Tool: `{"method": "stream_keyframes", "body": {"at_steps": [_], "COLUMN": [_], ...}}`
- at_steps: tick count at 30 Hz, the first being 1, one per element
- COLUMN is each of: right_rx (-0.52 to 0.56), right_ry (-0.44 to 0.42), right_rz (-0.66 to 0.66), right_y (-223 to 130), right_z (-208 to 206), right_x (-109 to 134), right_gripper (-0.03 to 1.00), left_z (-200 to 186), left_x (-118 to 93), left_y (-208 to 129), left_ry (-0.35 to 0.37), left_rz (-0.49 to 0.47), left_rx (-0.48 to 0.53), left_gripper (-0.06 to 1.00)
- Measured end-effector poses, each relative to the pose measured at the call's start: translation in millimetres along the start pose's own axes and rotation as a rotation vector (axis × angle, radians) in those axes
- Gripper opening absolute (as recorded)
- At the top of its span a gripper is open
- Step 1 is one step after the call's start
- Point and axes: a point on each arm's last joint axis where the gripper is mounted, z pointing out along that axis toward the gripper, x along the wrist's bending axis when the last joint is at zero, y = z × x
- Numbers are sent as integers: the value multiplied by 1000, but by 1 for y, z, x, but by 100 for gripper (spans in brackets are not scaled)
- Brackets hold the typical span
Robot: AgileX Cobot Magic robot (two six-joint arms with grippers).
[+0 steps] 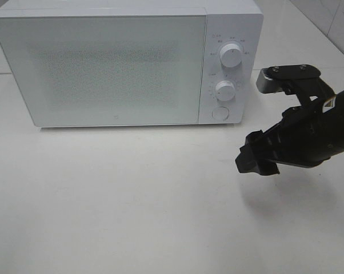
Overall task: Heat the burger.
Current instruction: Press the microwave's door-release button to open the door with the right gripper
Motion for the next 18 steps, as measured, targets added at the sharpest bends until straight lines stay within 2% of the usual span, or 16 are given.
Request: {"method": "stream_keyframes", "body": {"at_steps": [8,18], "right_rx": [66,116], "right_ry": [-45,-54], "right_rz": [-51,-79], "right_y": [-16,-43], "right_z": [-41,-89], "right_x": [-1,2], "right_gripper": [75,75], "left_z": [0,0], "left_x": [0,0], "left_y": [0,0], "left_ry": [0,0], "left_rz": [0,0], "left_rx": [0,0], "left_gripper": [99,99]}}
